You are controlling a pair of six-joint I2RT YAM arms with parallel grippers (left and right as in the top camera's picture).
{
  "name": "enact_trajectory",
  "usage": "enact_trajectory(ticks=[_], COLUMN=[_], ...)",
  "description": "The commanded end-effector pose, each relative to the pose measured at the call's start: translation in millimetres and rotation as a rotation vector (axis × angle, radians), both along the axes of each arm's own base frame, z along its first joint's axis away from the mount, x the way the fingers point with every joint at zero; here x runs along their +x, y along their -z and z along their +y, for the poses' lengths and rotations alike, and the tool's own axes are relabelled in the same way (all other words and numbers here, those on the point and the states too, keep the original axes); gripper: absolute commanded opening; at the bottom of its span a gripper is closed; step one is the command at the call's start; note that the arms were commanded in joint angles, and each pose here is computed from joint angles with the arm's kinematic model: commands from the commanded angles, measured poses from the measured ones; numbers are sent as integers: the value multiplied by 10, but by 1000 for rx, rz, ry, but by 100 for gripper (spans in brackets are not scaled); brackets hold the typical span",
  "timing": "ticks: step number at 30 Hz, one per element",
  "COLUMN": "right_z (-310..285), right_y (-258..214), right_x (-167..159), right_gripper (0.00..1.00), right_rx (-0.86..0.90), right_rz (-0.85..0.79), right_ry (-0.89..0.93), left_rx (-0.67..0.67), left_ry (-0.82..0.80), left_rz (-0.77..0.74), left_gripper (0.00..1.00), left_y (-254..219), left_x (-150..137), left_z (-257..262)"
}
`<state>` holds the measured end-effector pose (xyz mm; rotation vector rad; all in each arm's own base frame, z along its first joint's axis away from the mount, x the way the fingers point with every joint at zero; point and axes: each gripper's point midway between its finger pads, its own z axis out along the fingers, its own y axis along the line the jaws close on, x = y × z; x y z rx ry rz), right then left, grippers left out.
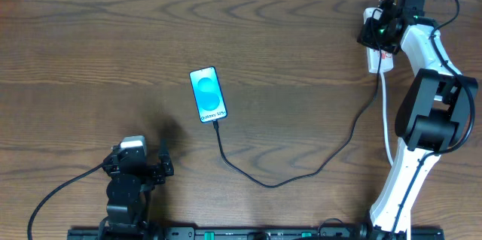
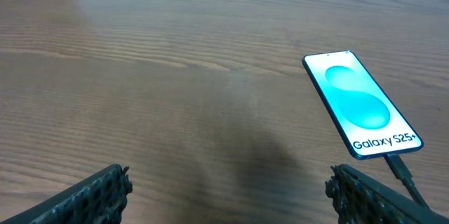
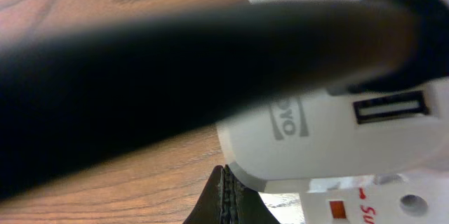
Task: Plug charger to phone and switch on socket
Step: 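Lift the right gripper up off the switch over the plug, then withdraw the right gripper right away from the power strip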
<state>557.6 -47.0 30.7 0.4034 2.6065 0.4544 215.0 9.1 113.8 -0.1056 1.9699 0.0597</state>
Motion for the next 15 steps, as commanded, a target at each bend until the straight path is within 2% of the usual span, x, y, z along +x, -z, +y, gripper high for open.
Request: enact_trajectory(ticks=[1, 5, 10, 15], right_z=[258, 76, -243, -462], right_y=[-159, -495, -902, -1082], right_x=[40, 41, -29, -127], right_gripper=[1, 1, 1, 1], right_rx=[51, 17, -110, -183], right_rz=[-50, -99, -140, -136], right_ry=[-83, -47, 18, 80], left_rx=[6, 6, 6, 6], left_ry=[-7, -7, -7, -7], left_rz=[10, 10, 10, 10], left_gripper=[93, 93, 93, 93], left_y=[70, 70, 70, 70], left_x=[0, 0, 0, 0], left_z=[11, 11, 11, 11])
